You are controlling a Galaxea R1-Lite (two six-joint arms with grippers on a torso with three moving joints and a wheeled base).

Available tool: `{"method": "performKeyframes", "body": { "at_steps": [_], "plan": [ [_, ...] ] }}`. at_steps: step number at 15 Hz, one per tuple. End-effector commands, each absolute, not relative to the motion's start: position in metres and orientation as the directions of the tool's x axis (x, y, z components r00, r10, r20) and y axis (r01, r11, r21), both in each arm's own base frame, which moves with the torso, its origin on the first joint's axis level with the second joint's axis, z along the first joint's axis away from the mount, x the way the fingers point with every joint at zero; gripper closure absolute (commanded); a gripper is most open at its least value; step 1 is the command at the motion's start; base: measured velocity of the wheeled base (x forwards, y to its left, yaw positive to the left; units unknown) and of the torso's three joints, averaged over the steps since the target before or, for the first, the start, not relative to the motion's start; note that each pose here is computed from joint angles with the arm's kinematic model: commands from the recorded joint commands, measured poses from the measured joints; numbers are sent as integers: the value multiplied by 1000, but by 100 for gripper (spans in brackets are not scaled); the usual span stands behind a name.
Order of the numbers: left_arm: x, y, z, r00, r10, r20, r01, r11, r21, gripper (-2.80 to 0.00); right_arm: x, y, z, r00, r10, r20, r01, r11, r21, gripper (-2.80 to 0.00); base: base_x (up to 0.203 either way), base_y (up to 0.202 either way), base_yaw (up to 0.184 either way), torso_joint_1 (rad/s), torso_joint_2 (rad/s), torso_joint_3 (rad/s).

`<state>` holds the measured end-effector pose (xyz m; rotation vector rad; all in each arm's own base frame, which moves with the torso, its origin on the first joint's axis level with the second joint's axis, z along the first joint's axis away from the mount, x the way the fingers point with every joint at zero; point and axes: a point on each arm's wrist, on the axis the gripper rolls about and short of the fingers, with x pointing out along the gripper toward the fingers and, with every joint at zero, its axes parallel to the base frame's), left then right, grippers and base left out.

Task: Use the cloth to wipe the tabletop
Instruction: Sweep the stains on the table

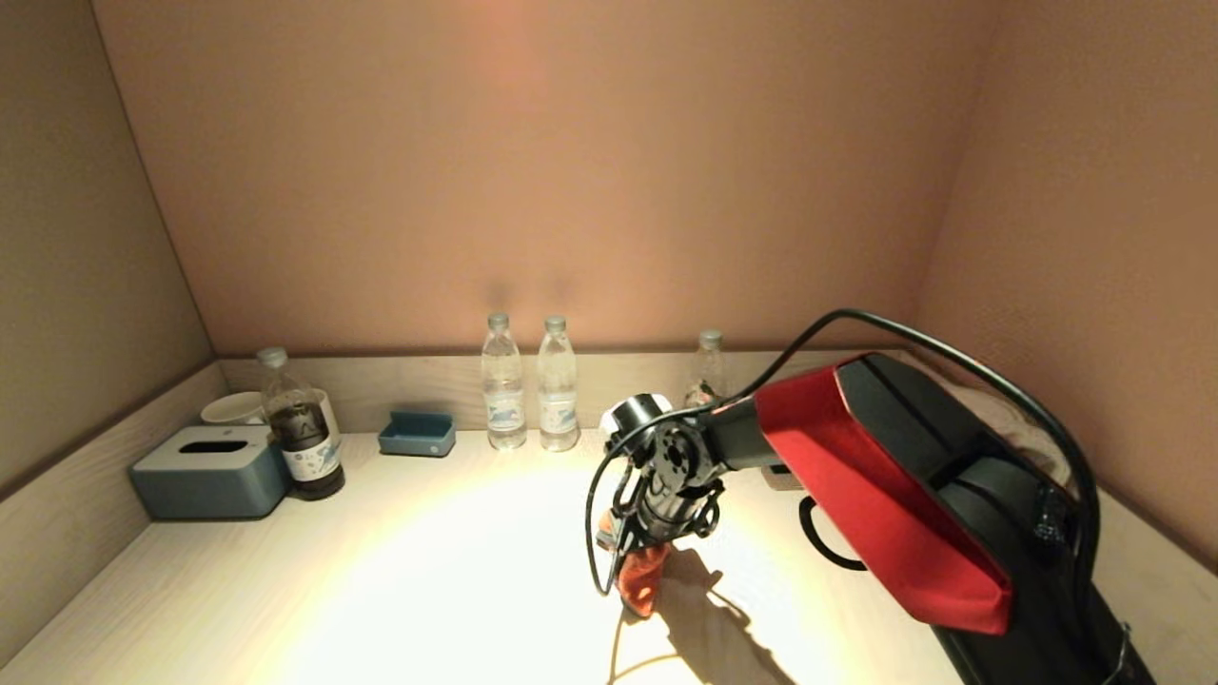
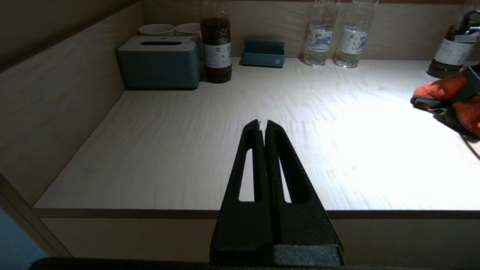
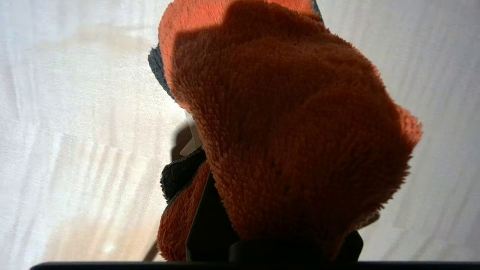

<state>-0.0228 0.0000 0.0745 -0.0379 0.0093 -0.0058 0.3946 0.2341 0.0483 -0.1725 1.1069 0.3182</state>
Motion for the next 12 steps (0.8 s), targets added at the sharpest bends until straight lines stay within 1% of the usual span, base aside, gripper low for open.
{"method": "performKeyframes", "body": {
  "at_steps": [1, 4, 6, 7, 9, 12],
  "plan": [
    [-23, 0, 75, 1000, -6, -9, 6, 999, -38, 0, 387, 229, 61, 407, 179, -896, -339, 940, 34, 0, 0, 0, 0, 0, 0, 0],
    [-23, 0, 75, 1000, -6, -9, 6, 999, -38, 0, 360, 214, 57, 309, 180, -934, -353, 933, 63, 0, 0, 0, 0, 0, 0, 0],
    [-23, 0, 75, 1000, -6, -9, 6, 999, -38, 0, 348, 207, 52, 277, 175, -945, -355, 932, 69, 0, 0, 0, 0, 0, 0, 0],
    [-23, 0, 75, 1000, -6, -9, 6, 999, -38, 0, 343, 205, 47, 274, 175, -946, -356, 932, 70, 0, 0, 0, 0, 0, 0, 0],
    [-23, 0, 75, 1000, -6, -9, 6, 999, -38, 0, 337, 204, 41, 298, 191, -935, -363, 929, 74, 0, 0, 0, 0, 0, 0, 0],
    [-23, 0, 75, 1000, -6, -9, 6, 999, -38, 0, 325, 217, 49, 311, 220, -925, -406, 910, 80, 0, 0, 0, 0, 0, 0, 0]
  ]
}}
